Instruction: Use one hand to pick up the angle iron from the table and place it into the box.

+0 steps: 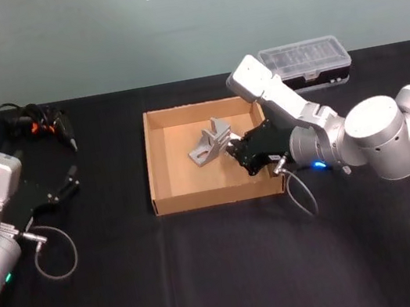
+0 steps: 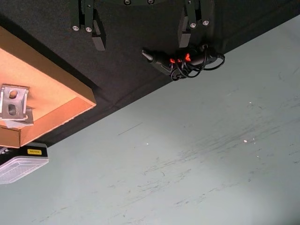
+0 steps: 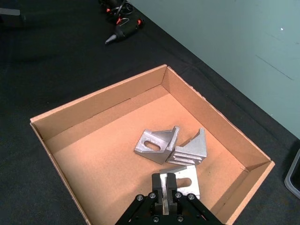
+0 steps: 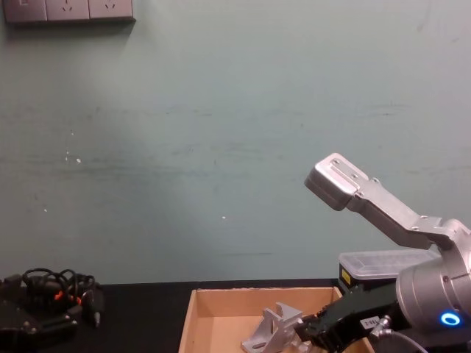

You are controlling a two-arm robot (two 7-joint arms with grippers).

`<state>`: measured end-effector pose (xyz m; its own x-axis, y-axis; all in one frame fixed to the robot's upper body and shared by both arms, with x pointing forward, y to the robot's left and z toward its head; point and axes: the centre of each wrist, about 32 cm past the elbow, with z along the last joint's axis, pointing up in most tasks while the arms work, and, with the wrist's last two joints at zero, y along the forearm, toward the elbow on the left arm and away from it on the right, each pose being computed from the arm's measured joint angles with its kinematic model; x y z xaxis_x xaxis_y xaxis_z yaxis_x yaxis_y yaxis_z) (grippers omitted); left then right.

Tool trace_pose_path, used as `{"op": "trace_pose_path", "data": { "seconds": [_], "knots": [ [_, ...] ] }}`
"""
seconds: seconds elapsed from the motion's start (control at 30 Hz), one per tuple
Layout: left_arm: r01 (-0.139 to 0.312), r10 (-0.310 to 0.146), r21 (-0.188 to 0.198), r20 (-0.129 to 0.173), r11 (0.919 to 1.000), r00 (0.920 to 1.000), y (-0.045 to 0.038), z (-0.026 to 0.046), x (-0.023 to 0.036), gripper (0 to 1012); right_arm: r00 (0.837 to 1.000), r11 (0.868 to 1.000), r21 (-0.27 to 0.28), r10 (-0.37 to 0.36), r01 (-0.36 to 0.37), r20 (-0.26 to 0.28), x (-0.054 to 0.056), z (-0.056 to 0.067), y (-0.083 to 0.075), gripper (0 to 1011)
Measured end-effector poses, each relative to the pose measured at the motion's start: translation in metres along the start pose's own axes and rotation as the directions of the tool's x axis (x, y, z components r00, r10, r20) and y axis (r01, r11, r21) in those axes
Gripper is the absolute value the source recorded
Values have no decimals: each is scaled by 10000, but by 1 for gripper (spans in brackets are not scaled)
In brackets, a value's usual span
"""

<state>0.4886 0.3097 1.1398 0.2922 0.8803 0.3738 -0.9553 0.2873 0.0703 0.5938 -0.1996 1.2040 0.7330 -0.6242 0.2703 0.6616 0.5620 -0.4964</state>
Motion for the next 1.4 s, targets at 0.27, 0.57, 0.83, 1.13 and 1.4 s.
{"op": "trace_pose_path", "data": {
  "seconds": [0.27,0.57,0.83,1.13,1.4],
  "knots": [
    [1,-1,1,0,10000,10000,0,0,0,1011,10000,10000,34,5,-5,7,0,2,-5,161],
    [1,-1,0,0,10000,10000,0,0,0,1011,10000,10000,50,16,-16,6,-4,1,-6,429],
    [1,-1,0,0,10000,10000,0,0,0,1011,10000,10000,59,24,-24,9,-5,0,-7,692],
    [0,0,0,0,10000,10000,0,0,0,1011,9994,9961,821,-320,311,89,-87,-2,-105,957],
    [1,-1,0,0,10000,10000,0,0,0,1011,9840,9580,2249,-1742,1782,-377,-251,-187,-148,1004]
  ]
}}
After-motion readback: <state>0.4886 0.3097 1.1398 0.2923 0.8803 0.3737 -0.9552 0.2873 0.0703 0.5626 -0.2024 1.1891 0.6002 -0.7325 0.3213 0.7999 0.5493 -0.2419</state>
